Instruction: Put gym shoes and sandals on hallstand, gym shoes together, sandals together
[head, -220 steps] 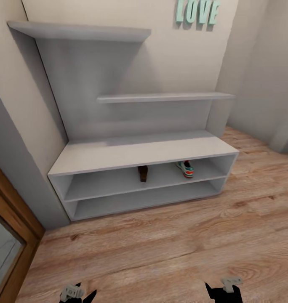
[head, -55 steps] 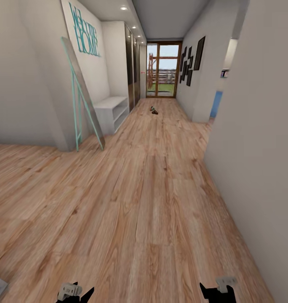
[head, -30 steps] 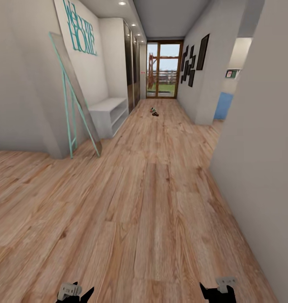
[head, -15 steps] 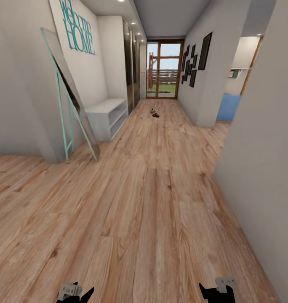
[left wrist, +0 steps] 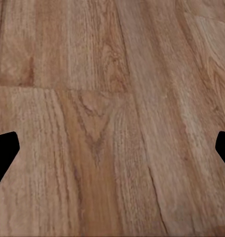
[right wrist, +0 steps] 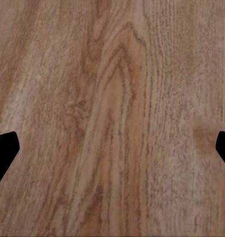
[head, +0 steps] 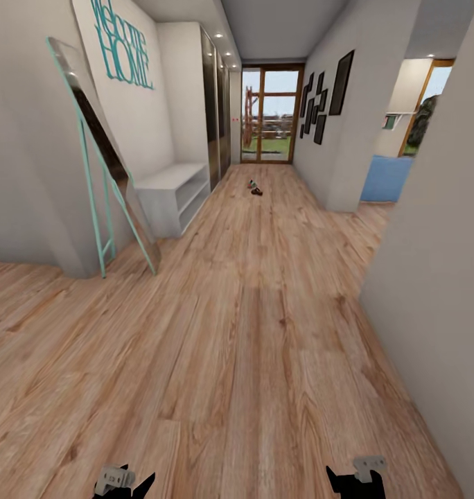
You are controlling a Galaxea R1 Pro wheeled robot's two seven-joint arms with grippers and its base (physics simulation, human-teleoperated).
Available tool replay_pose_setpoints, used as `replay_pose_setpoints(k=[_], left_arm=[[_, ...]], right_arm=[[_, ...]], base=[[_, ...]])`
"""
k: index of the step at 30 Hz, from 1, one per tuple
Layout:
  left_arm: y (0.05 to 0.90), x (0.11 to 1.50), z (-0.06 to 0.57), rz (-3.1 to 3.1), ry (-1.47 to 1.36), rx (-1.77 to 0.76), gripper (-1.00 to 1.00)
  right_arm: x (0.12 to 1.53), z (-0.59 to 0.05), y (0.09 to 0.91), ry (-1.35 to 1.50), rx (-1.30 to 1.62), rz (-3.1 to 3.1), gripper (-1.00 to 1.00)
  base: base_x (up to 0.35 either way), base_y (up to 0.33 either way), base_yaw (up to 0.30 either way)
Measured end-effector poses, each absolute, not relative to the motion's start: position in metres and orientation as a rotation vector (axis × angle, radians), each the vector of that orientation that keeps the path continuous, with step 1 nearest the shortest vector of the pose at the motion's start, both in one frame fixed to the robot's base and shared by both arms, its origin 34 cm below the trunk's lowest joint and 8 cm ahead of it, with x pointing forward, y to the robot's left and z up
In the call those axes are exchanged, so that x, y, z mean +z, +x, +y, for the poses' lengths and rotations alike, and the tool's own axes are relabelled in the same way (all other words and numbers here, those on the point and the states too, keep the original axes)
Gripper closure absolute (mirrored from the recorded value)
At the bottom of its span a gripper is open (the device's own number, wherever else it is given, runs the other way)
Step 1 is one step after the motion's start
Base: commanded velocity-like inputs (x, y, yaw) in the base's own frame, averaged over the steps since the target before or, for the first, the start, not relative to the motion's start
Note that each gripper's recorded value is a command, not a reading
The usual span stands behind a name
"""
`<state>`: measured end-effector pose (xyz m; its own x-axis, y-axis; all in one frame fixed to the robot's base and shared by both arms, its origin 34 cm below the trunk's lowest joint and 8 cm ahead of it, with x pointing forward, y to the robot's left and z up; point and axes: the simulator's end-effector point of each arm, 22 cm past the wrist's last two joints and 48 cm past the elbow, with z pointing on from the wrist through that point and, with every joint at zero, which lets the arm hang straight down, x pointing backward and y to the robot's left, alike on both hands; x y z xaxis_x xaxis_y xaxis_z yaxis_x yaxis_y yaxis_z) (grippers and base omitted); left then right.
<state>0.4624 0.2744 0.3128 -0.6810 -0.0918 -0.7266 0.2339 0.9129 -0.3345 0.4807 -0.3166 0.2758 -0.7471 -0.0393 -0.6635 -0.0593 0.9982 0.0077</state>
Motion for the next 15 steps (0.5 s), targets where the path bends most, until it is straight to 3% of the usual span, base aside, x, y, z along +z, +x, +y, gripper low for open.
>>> replay_pose_setpoints(k=[15], left_arm=[[0.4622, 0.3127, 0.2738, 2.263, 0.101, -0.520, -1.00]], right_arm=[[0.2758, -0.3165, 0.4807, -0.066, 0.037, 2.415, -1.00]], base=[[0.339, 0.000, 0.000]])
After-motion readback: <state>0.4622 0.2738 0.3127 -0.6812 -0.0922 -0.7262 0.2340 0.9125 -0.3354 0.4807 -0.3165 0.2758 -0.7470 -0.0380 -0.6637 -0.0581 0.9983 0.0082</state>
